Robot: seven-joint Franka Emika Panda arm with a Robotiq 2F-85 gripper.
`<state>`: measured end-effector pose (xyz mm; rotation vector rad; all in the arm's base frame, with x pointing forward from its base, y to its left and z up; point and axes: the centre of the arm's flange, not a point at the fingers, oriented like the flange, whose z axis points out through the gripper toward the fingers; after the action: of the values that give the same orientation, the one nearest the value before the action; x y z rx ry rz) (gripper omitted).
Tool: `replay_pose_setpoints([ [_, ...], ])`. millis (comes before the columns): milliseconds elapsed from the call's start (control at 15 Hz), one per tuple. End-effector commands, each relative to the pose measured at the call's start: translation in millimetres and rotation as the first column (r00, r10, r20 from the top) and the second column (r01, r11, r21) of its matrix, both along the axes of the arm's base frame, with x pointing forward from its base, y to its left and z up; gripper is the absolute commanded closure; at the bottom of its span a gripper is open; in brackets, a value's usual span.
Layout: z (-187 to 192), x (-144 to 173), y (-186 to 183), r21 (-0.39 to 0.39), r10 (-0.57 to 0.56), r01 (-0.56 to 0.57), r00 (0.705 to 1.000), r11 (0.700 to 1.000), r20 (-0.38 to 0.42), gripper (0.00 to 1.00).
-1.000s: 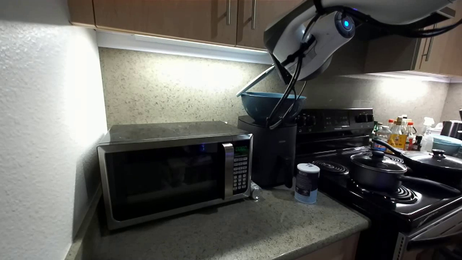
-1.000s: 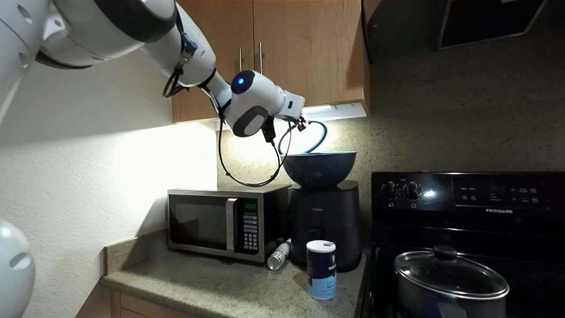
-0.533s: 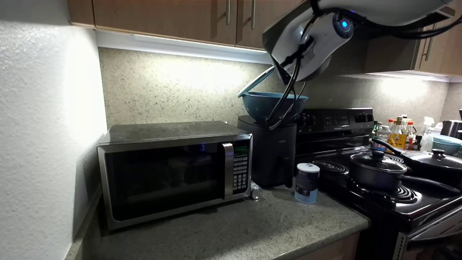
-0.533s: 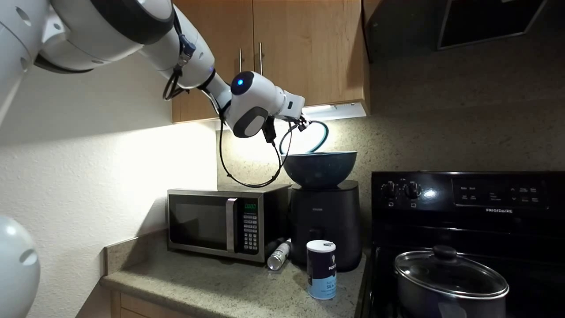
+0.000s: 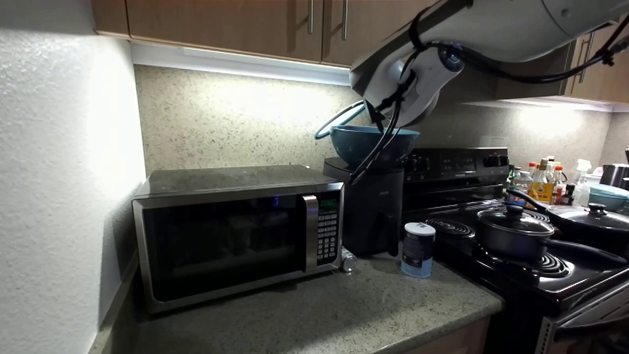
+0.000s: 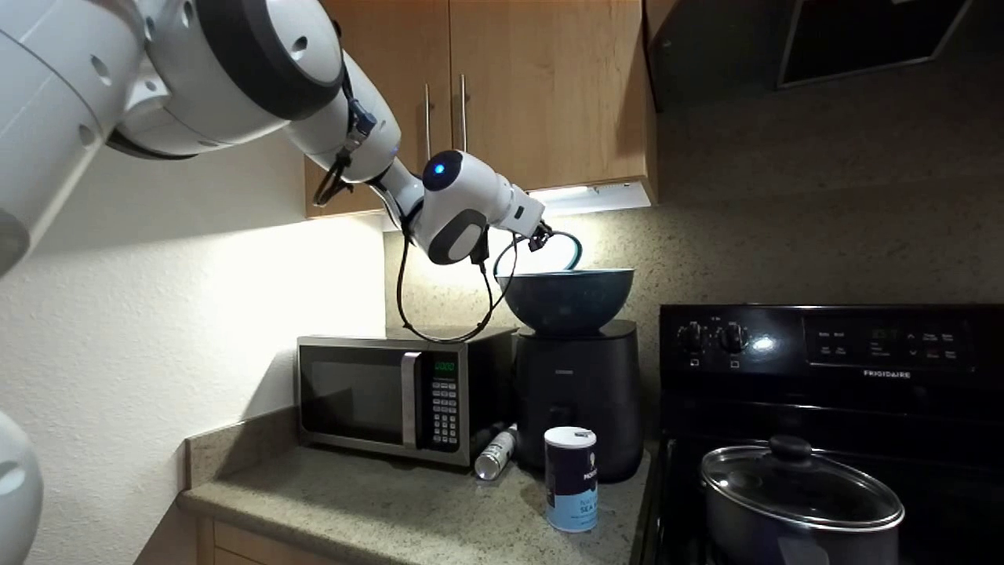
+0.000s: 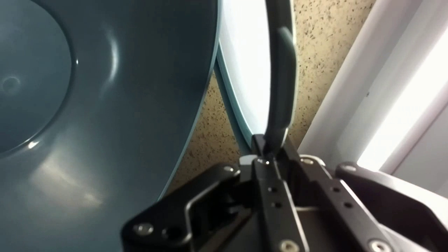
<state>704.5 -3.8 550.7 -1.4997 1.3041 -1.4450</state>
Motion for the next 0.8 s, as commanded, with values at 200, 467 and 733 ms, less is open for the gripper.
replay_pose_setpoints([
  [200,4.2,-2.7,2.7,-0.028,-0.066,0.067,0.997,0.997,0.049,0.92],
  [467,14.4,-21.6,-3.2,0.002,-0.208,0.21,0.968,0.978,0.139,0.92],
  [733,6.1,-7.5,-22.0,0.018,-0.212,0.212,0.973,0.977,0.086,0.9],
])
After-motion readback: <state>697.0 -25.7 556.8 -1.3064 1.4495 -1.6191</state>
